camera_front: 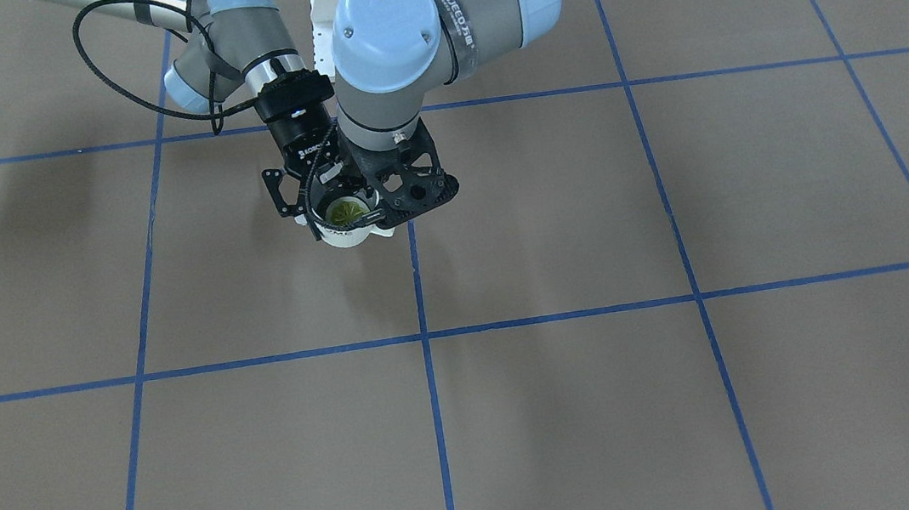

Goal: Left arm hands cup to right arm to dump lemon

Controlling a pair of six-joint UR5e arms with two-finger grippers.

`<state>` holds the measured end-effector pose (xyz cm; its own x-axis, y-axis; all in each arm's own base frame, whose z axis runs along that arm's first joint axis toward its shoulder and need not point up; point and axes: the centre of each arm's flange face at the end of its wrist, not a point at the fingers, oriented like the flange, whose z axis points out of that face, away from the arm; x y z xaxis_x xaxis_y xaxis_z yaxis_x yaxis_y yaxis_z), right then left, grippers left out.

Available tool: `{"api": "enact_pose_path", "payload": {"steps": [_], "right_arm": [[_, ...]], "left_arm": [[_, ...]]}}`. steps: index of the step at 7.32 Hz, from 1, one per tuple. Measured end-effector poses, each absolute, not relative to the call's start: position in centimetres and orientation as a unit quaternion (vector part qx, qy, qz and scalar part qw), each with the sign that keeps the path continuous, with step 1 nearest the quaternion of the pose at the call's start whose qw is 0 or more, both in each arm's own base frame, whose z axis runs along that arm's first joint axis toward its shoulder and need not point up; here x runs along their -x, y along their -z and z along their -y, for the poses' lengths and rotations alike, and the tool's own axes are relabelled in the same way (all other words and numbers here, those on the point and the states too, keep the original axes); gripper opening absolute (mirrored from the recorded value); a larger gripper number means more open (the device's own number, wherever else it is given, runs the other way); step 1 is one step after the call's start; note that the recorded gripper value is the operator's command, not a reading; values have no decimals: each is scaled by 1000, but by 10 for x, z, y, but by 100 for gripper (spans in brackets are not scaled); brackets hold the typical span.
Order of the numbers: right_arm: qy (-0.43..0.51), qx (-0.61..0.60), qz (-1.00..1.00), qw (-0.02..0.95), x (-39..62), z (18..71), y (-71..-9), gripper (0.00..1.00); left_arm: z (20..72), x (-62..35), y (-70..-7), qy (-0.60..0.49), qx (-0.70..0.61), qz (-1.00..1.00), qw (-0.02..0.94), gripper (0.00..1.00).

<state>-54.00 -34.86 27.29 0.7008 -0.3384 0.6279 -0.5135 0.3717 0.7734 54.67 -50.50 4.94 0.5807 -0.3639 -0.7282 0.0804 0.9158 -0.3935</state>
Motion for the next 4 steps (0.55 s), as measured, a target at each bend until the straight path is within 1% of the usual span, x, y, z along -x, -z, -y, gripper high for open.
{"api": "enact_pose_path", "payload": {"steps": [2, 4], "right_arm": [[-63, -558, 382, 734, 538, 351, -273, 36], [-79, -563, 383, 728, 522, 365, -279, 36]], "left_arm": [[511, -519, -33, 130, 144, -460, 866, 100], [530, -470, -26, 147, 118, -481, 856, 100]]}}
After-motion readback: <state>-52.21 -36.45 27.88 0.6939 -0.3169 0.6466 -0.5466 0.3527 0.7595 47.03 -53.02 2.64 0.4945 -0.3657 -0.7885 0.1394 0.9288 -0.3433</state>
